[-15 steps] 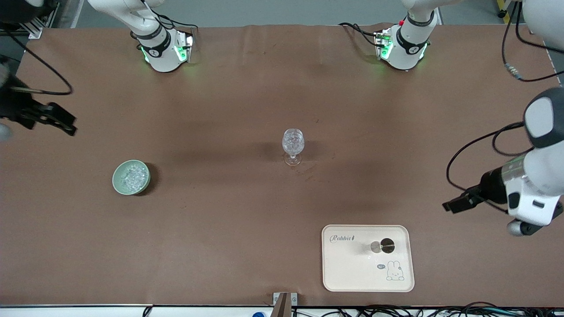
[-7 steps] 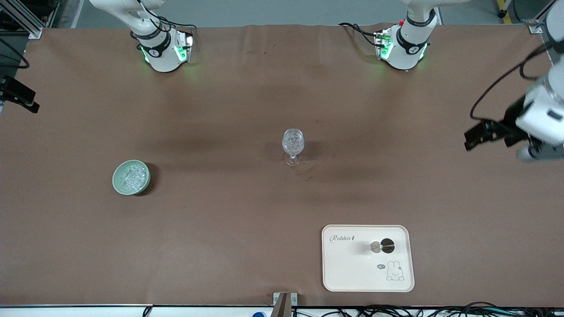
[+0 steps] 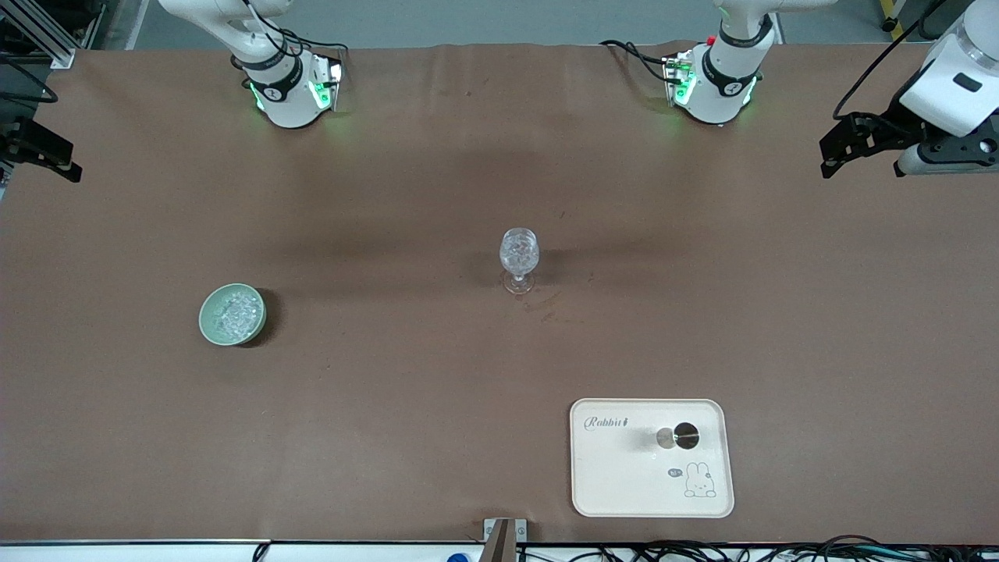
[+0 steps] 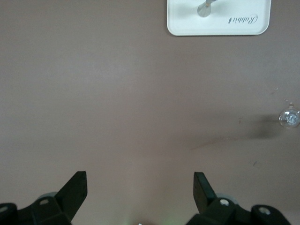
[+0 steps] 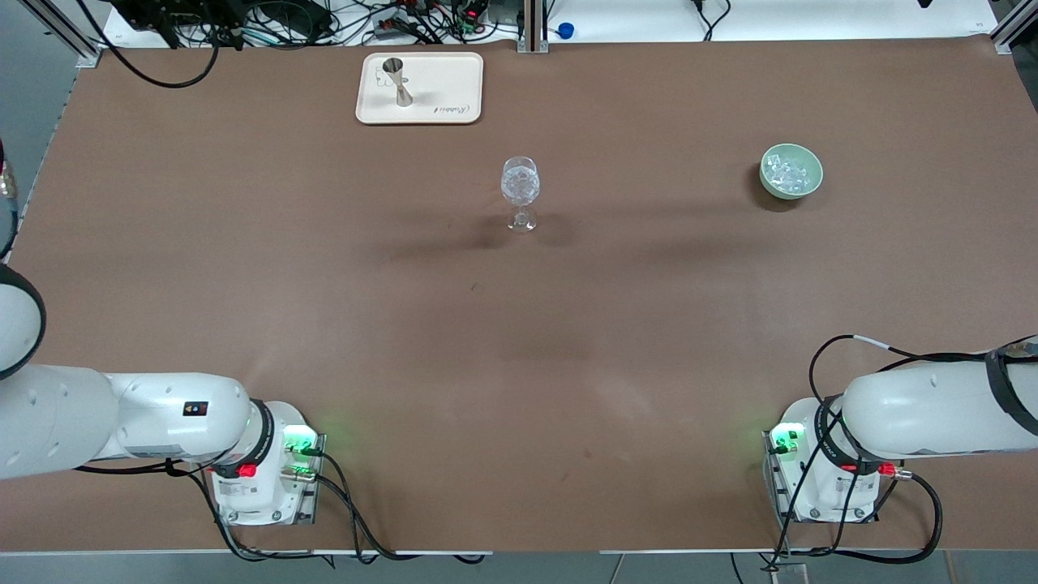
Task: Pour wine and add ice with both arms
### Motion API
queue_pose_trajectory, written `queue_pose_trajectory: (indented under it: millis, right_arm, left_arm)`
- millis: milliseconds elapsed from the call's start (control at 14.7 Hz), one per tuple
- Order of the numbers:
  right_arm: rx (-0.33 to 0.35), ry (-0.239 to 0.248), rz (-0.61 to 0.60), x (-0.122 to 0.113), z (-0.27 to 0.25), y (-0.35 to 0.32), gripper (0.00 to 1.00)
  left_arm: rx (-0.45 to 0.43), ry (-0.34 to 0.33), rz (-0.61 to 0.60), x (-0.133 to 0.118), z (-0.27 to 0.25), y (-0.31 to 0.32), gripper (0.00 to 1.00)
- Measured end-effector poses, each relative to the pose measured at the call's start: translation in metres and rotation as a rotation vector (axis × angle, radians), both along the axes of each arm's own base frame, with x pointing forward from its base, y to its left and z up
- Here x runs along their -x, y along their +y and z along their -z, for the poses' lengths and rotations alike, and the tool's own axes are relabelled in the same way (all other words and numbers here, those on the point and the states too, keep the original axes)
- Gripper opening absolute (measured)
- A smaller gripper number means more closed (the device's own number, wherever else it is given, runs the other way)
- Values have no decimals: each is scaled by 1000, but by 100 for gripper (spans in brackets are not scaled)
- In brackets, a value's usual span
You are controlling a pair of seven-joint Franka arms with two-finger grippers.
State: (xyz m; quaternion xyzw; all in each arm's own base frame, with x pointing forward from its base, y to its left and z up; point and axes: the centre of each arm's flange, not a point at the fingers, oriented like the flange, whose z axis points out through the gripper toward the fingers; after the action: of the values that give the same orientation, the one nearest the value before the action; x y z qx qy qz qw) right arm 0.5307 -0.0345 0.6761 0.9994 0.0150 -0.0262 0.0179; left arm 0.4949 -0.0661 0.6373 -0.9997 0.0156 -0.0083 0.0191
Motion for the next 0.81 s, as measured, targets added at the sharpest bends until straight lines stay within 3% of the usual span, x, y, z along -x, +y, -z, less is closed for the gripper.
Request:
queue_pose_trajectory:
  millis: [814]
  right_arm:
    - [-11, -20, -1, -4, 2, 1, 100]
  left_arm:
    - [26, 0, 12, -19, -7, -6, 100]
